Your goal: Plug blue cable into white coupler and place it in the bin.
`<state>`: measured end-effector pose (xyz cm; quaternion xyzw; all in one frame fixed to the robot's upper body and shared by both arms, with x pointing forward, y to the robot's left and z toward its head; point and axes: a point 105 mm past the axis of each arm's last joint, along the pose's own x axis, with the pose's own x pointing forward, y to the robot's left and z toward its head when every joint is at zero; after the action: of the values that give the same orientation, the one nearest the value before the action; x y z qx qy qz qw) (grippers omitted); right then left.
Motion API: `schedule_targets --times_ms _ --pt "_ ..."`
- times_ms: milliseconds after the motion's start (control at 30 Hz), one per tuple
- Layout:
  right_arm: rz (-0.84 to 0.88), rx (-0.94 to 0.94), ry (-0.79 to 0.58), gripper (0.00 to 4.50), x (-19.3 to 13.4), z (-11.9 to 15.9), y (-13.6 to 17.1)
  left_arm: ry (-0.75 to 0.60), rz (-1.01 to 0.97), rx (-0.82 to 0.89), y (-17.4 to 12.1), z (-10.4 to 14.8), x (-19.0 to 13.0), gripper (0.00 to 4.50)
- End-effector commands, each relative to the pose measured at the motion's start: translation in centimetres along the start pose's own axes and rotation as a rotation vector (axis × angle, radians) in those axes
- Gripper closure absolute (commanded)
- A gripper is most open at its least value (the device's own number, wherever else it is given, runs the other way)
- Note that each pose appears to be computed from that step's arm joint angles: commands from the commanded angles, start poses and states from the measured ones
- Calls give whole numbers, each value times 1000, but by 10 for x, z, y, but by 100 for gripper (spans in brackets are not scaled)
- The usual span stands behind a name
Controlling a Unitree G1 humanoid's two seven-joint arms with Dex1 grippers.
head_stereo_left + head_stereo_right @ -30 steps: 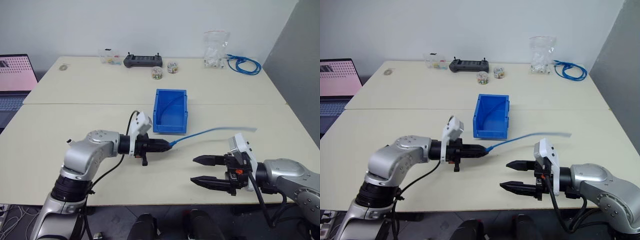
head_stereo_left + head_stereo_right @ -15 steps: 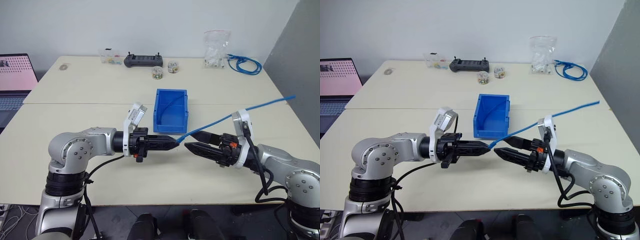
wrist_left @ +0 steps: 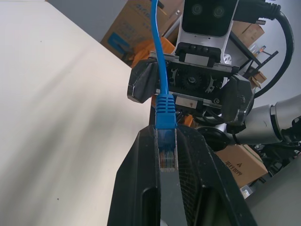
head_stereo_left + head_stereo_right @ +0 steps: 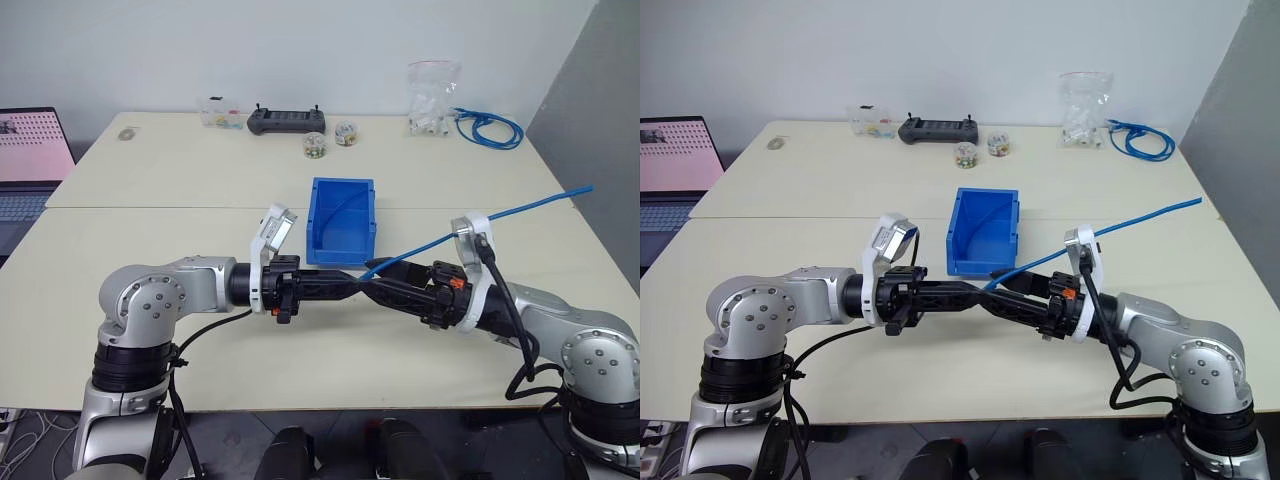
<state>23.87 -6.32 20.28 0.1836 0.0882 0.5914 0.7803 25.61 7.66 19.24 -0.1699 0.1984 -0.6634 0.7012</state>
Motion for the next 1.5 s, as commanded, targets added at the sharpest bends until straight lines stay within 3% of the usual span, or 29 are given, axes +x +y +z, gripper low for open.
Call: schedule_targets --times_ms 33,400,667,733,1000,1300,1500 --pt "53 -10 -8 181 3 6 8 -15 -25 32 -8 4 1 428" --pt "79 2 13 439 4 5 10 -29 -24 49 -8 6 2 428" --pt "84 8 11 448 4 5 10 -64 -23 86 -4 12 3 428" --pt "82 8 11 448 4 5 10 -65 -27 85 -4 11 3 358" --pt "52 1 4 449 0 4 4 -63 -33 82 -4 10 -1 218" --pt "-35 -31 -4 449 -7 7 -22 -30 -8 62 -17 1 -28 16" --pt "-92 -86 -15 449 -8 13 -40 -2 133 48 -15 -22 -43 0"
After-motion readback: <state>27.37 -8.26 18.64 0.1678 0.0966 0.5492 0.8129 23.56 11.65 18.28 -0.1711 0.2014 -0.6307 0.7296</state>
